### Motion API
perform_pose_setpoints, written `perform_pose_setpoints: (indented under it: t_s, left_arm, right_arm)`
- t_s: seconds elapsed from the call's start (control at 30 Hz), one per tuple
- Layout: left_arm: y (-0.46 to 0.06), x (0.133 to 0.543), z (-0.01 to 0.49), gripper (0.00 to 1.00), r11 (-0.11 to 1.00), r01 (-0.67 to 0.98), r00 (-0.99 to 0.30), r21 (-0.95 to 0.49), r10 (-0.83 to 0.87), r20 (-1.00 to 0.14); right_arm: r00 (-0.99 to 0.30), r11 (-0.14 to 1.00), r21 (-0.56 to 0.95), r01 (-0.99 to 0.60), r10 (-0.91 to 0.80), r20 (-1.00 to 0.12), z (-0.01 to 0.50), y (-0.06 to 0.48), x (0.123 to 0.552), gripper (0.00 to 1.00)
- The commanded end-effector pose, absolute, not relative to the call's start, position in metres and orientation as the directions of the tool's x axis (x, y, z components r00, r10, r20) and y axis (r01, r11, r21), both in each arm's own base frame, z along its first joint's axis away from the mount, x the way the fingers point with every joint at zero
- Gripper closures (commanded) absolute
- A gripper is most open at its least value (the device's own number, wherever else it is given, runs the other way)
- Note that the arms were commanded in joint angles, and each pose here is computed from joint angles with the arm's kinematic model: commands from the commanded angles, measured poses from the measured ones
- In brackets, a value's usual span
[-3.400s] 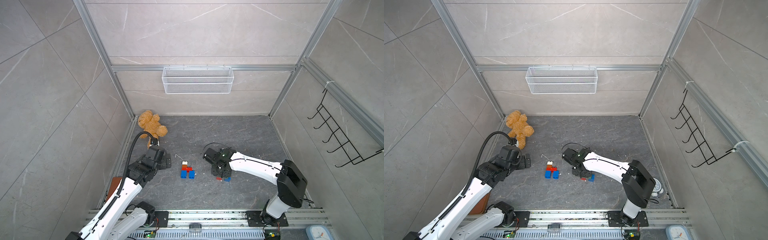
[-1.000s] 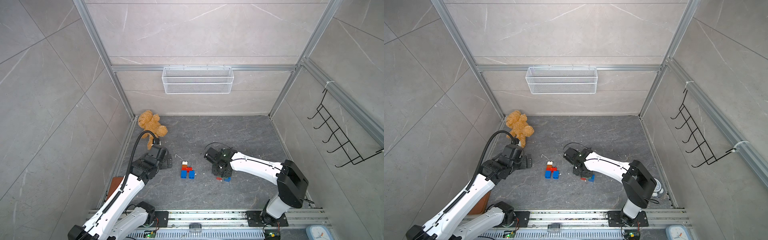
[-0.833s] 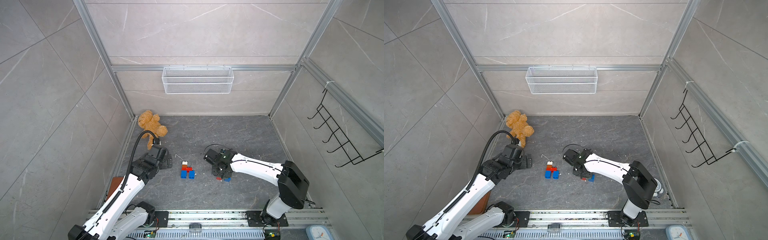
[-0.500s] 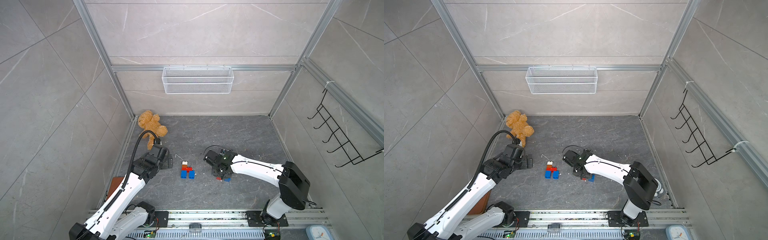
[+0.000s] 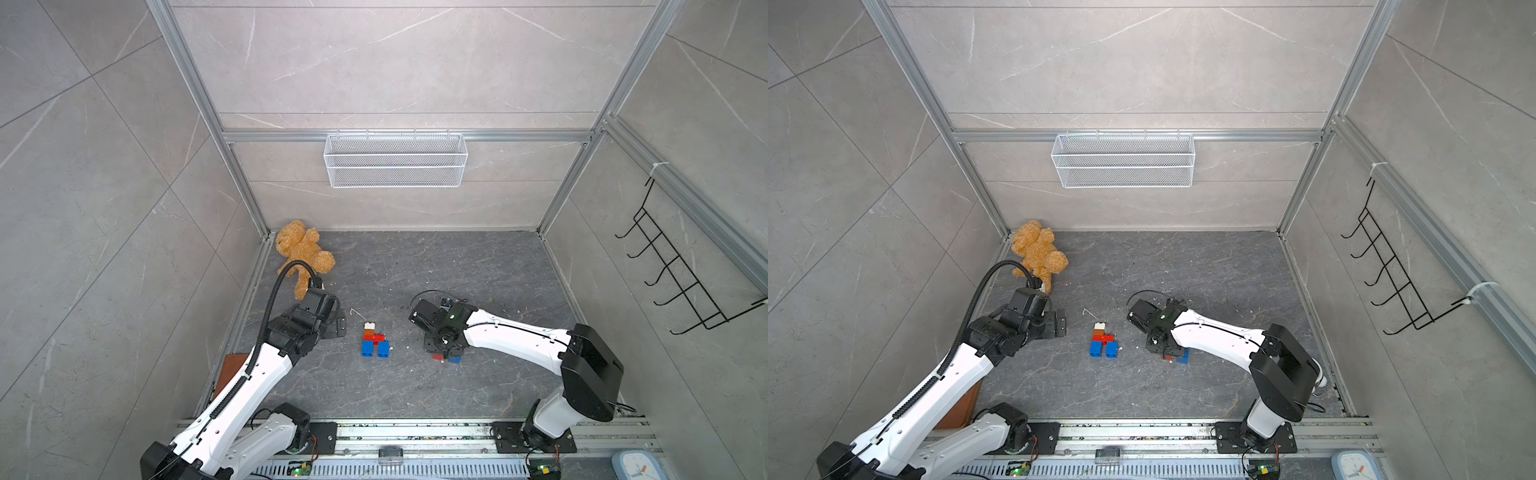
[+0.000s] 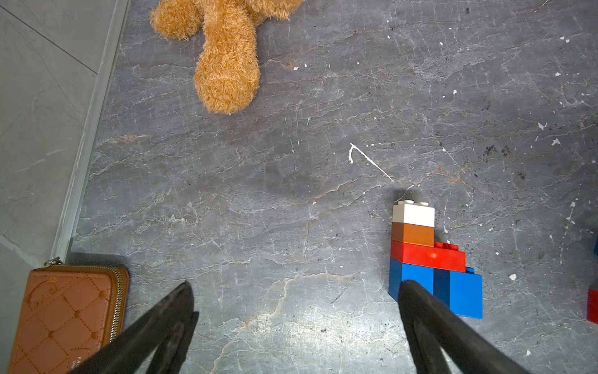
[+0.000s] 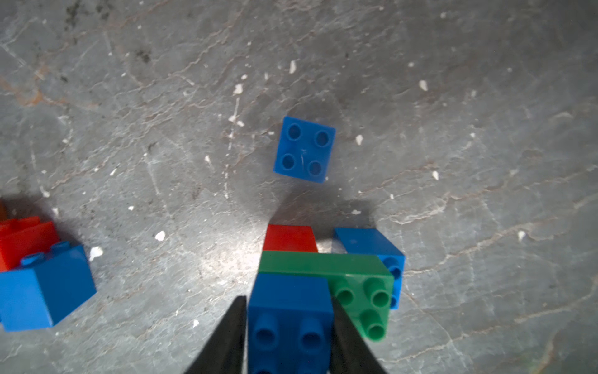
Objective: Assemble the letter h with lego
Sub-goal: Assemble the lego brick with the lego brick.
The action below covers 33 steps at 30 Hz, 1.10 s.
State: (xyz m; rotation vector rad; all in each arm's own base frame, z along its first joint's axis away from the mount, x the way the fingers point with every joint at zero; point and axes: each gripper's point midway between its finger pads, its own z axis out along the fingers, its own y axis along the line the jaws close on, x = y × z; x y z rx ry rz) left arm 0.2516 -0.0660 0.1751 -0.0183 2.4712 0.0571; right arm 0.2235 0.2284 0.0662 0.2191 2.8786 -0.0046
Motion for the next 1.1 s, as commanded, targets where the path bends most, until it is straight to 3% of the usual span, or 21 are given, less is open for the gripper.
perform_pose_setpoints:
  t_s: [0.0, 0.3, 0.43, 1.07]
  left_arm:
    - [-0.066, 0.251, 0.182, 0.00, 0.999, -0.013, -0.785, 0.044, 0.017, -0.620]
    - [-0.065, 0.252, 0.182, 0.00, 0.999, -0.017, -0.784, 0.046, 0.016, -0.621]
    - [-0.066, 0.251, 0.181, 0.00, 0.999, -0.013, -0.786, 0.047, 0.018, -0.618]
    - [-0.065, 0.251, 0.181, 0.00, 0.998, -0.016, -0.787, 0.053, 0.020, -0.617]
  right_arm:
    - [-0.993, 0.993, -0.034, 0.116, 0.116, 0.011, 0.015, 0.224, 0.175, 0.51]
    - [-0.994, 0.994, -0.026, 0.102, 0.100, -0.046, 0.045, 0.224, 0.184, 0.32]
    - [-0.993, 0.995, -0.023, 0.095, 0.093, -0.067, 0.058, 0.224, 0.188, 0.29]
    - [-0.990, 0.997, -0.031, 0.068, 0.064, -0.126, 0.091, 0.220, 0.197, 0.30]
